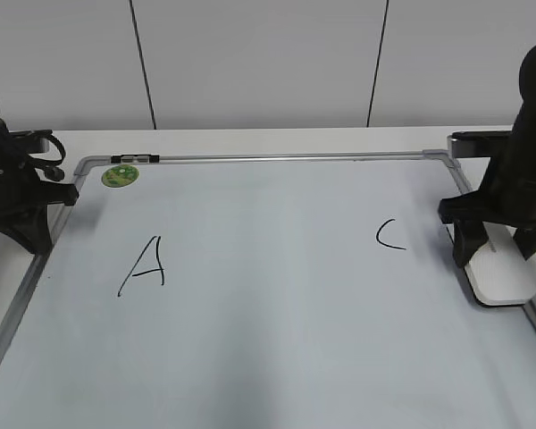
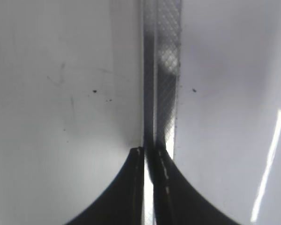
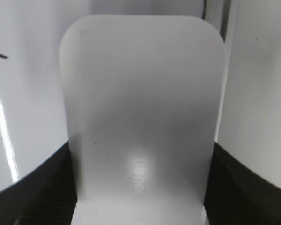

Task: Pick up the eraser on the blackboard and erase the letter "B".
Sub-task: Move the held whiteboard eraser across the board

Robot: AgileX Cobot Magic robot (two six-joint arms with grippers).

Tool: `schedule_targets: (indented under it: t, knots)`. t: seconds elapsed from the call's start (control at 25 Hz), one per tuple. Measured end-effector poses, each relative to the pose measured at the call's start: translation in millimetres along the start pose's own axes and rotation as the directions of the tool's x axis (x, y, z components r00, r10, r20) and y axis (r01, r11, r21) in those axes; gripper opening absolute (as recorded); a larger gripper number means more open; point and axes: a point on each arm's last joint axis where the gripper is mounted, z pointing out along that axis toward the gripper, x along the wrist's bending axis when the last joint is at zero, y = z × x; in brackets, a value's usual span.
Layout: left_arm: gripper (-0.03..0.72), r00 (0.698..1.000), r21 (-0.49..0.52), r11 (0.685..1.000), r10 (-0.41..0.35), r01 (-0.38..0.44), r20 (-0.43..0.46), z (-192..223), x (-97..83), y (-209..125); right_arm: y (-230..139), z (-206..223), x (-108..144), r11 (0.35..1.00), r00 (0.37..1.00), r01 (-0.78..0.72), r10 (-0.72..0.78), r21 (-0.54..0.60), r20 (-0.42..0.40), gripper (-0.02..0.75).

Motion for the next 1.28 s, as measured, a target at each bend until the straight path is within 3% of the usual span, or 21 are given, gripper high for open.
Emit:
schedule_targets:
  t: [0.64,1.08,1.2,1.28]
  knots:
    - [0.015,1.0,0.0,1.0,0.0,0.0,0.0,0,0.0,0,5,20,0,1.0,1.0,0.002,-0.002,0.024,0.001,0.524]
    - [0.019,1.0,0.002,1.0,0.001,-0.001,0.0,-2,-0.3,1,3,20,0,0.999,1.0,-0.006,0.006,0.053,0.003,0.626]
    - [0.062,1.0,-0.015,1.0,0.004,-0.004,0.002,-12,-1.6,2,1,17,-1,0.998,1.0,-0.011,0.011,0.062,0.015,0.629]
    - [0.137,1.0,-0.07,0.997,0.017,-0.017,-0.004,-34,-3.3,4,2,13,-1,0.998,1.0,-0.014,0.013,0.061,0.018,0.629]
